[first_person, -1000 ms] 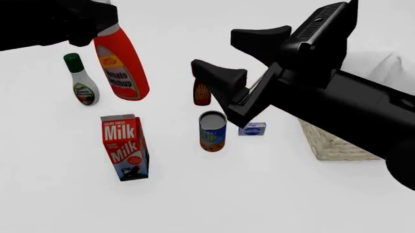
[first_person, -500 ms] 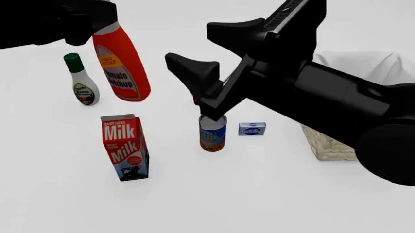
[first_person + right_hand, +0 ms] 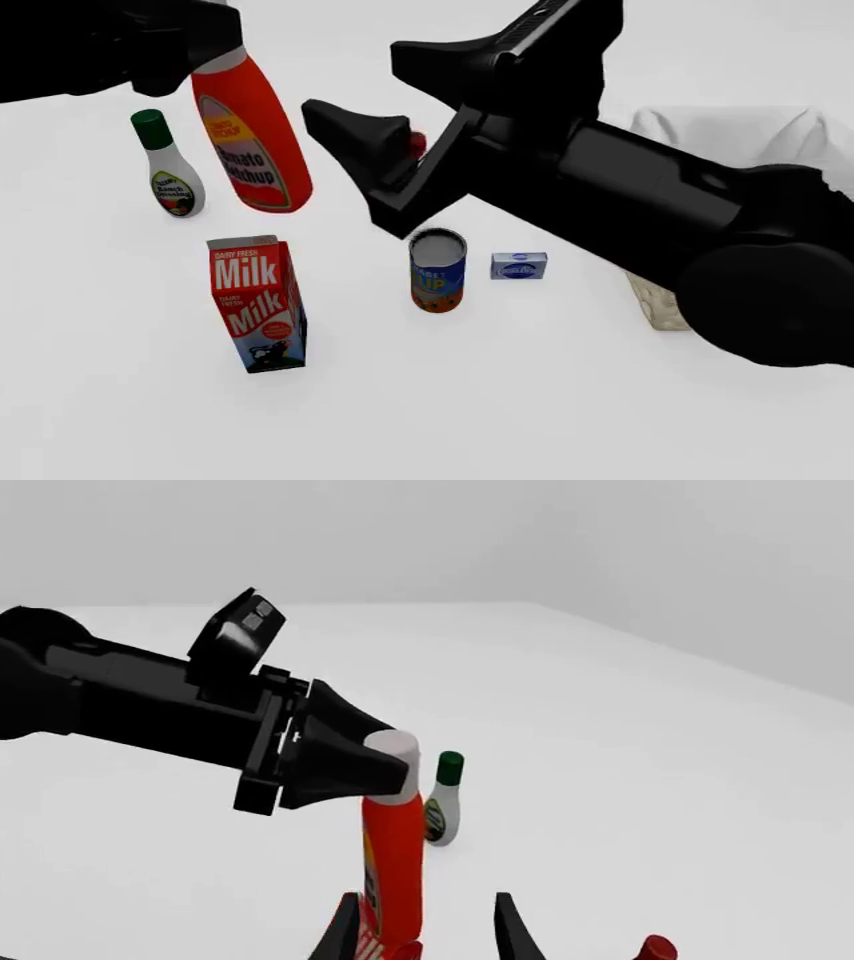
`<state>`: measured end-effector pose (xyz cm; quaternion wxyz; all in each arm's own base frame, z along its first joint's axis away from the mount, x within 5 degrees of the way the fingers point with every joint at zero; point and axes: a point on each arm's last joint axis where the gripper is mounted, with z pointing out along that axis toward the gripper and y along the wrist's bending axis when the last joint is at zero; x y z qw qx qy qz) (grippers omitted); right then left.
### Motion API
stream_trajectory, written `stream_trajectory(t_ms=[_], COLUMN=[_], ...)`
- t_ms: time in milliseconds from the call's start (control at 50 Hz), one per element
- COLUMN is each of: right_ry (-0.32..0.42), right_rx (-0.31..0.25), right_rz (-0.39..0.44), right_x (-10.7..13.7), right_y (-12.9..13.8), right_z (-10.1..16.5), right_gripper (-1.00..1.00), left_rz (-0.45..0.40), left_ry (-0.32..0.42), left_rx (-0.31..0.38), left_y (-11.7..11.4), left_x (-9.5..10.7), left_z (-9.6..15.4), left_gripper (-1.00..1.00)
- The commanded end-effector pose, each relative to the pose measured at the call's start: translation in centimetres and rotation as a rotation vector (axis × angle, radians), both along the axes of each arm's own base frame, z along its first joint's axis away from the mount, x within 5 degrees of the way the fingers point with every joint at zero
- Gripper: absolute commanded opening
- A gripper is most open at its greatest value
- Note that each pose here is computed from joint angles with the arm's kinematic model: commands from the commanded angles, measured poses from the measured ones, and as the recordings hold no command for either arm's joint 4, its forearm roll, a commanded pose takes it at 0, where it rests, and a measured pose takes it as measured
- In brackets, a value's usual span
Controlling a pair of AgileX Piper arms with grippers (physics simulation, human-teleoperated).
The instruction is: Pick the ketchup and place it in the basket.
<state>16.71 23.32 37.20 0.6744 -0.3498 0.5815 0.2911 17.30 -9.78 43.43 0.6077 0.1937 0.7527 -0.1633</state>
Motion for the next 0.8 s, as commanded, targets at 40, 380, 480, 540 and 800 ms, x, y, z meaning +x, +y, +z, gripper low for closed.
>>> stream_trajectory(t_ms=[40, 380, 480, 540, 800], right_ry=[0.010, 0.037, 0.042, 0.043, 0.050], right_rx=[0.017, 0.016, 0.011, 0.011, -0.005], right_rz=[0.009, 0.026, 0.026, 0.029, 0.029], right_x=[0.4, 1.0, 1.3, 1.4, 2.2], right_y=[1.0, 2.6, 3.2, 3.4, 4.6], right_z=[-0.2, -1.3, -1.6, -1.6, -2.1], right_gripper=[1.00, 1.00, 1.00, 1.00, 1.00], left_rz=[-0.006, 0.002, 0.011, 0.013, 0.027], left_ry=[-0.013, -0.010, -0.005, -0.004, 0.010], left_rx=[0.004, 0.014, 0.014, 0.015, 0.009], left_y=[0.0, -0.1, -0.1, -0.1, 0.1], left_x=[-0.2, 0.5, 0.7, 0.8, 1.0], left_z=[0.3, 0.3, 0.2, 0.1, -0.3], left_gripper=[-1.00, -1.00, -1.00, -1.00, -1.00])
